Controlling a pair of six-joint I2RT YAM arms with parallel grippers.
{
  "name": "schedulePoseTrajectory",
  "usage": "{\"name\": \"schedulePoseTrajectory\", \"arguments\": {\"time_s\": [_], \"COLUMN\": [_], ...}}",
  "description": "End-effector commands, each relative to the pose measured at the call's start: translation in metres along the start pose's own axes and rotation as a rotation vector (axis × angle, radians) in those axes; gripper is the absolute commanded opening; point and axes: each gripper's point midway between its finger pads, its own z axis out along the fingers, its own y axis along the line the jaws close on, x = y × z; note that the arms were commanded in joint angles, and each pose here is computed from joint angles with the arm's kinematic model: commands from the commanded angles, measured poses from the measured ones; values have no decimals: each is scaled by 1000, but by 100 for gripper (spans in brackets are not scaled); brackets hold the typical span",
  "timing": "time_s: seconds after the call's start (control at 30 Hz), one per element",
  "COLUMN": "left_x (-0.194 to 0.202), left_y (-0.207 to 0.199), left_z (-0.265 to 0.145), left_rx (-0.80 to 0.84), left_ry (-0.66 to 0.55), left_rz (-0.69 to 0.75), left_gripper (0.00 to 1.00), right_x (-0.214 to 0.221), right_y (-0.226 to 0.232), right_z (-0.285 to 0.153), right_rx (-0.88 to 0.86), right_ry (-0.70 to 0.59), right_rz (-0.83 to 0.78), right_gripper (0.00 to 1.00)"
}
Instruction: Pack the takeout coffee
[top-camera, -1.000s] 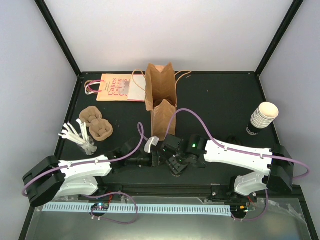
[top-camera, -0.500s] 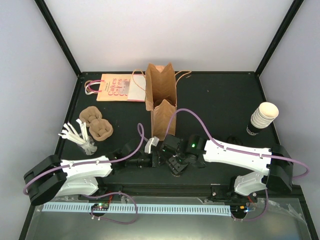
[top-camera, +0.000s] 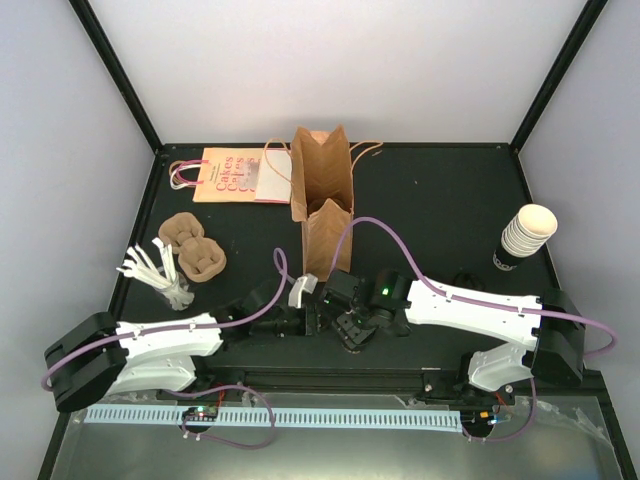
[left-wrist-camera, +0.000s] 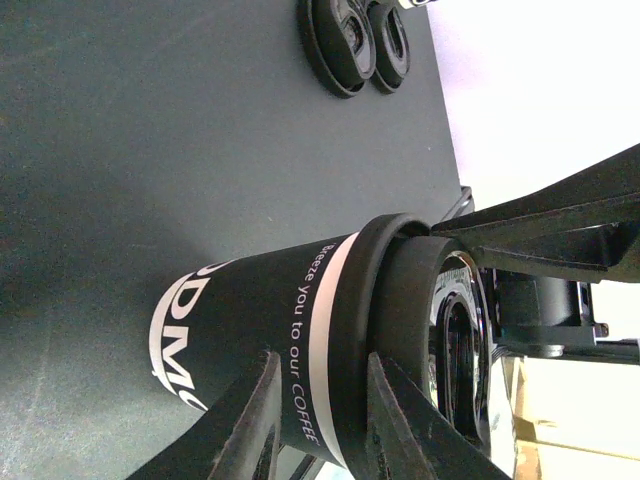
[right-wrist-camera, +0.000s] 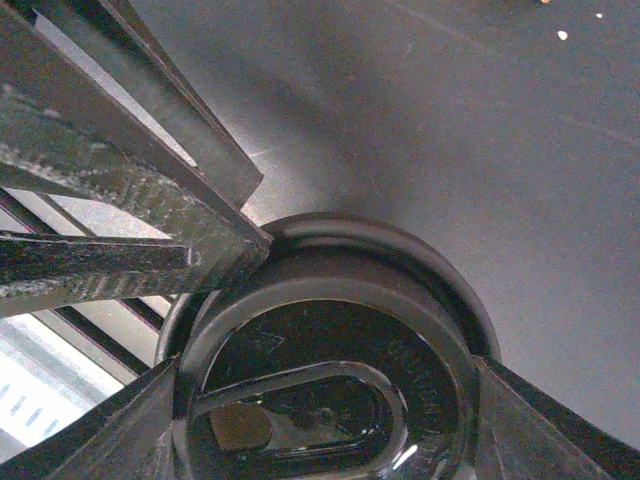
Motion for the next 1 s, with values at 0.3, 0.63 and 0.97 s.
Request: {"name": "schedulePoseTrajectory", "arguments": {"time_s": [0.3, 0.63, 0.97], "left_x": [34, 42, 49], "left_y": [11, 2, -4], "left_z": [-6, -9, -13], "left_rx": [-45, -15, 9], "left_ry": [132, 175, 206], "left_rz": [-37, -39, -41], "left_gripper": [28, 28, 29], "right_x": [75, 73, 73], "right_y": [-10, -9, -9], "right_z": [49, 50, 50], "right_rx": [77, 75, 74], "right_ry": [336, 327, 326], "right_rz": [-42, -36, -35], "right_gripper": [70, 70, 70]}}
